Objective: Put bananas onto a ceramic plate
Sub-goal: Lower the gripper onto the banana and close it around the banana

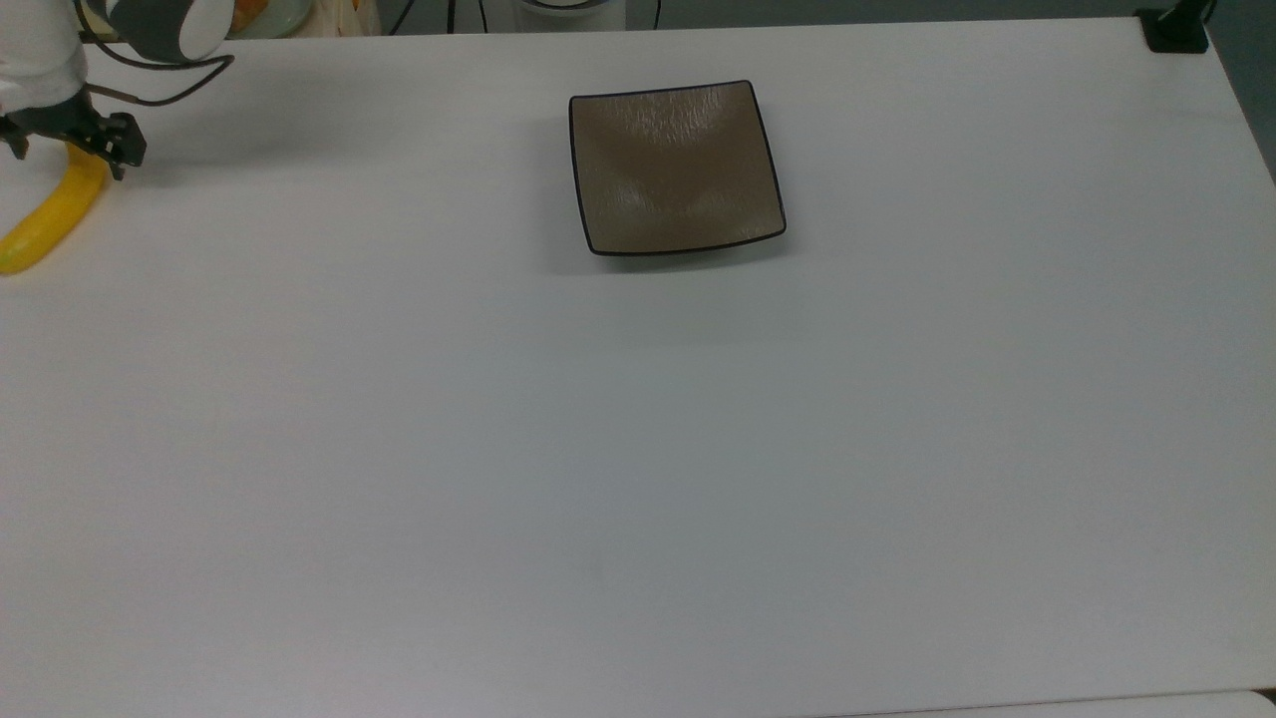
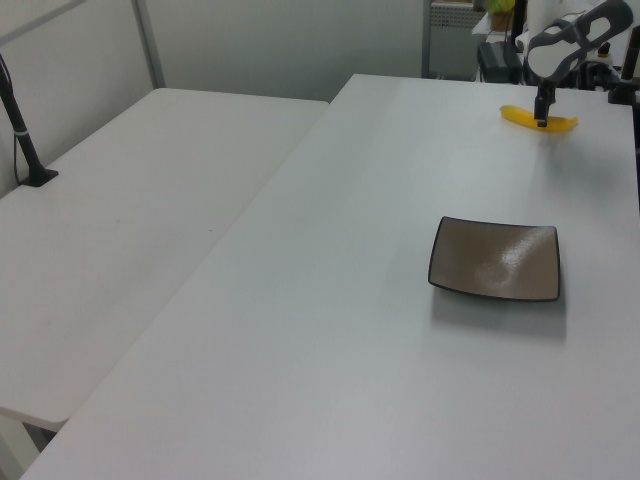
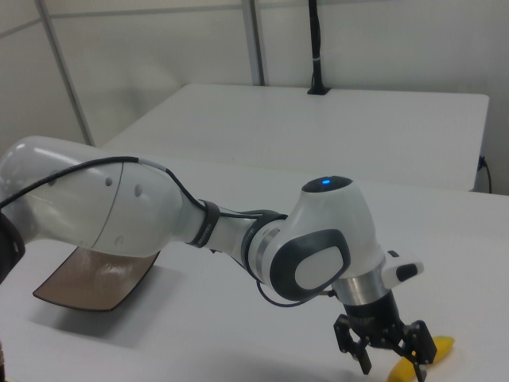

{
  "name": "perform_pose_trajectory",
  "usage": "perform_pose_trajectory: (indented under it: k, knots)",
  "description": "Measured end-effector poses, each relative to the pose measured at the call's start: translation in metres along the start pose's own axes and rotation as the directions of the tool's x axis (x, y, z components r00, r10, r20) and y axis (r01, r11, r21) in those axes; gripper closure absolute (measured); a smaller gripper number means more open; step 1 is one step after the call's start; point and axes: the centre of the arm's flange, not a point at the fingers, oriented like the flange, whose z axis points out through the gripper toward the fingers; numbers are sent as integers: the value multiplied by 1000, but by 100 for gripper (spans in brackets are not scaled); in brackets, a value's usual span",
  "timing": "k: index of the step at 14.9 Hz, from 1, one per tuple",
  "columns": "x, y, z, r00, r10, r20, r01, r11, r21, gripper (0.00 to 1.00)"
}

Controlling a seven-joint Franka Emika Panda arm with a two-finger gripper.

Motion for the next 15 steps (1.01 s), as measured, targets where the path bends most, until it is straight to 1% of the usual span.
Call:
perform_pose_trajectory:
  k: [2,4,5,6,7,8,9,10,13,15]
  knots:
    - [3,-6,11,1000,-8,9,8,1000,6,0]
    - [3,-4,17,1000,-4,-9,4,1000,1,2]
    - [2,-2,19,1000,-1,-10,1,1000,2,9]
    - [0,0,20,1000,4,-9,-4,1000,3,21]
    - [-1,1,21,1000,6,-9,-6,1000,4,39]
    - [0,0,21,1000,5,-12,-5,1000,8,52]
    - [1,-1,21,1000,5,-15,-5,1000,12,63]
    - [1,-1,19,1000,9,-19,-9,1000,14,65]
    - [3,0,17,998,46,-40,-45,998,41,67]
    - [11,-6,13,997,48,-58,-44,997,56,67]
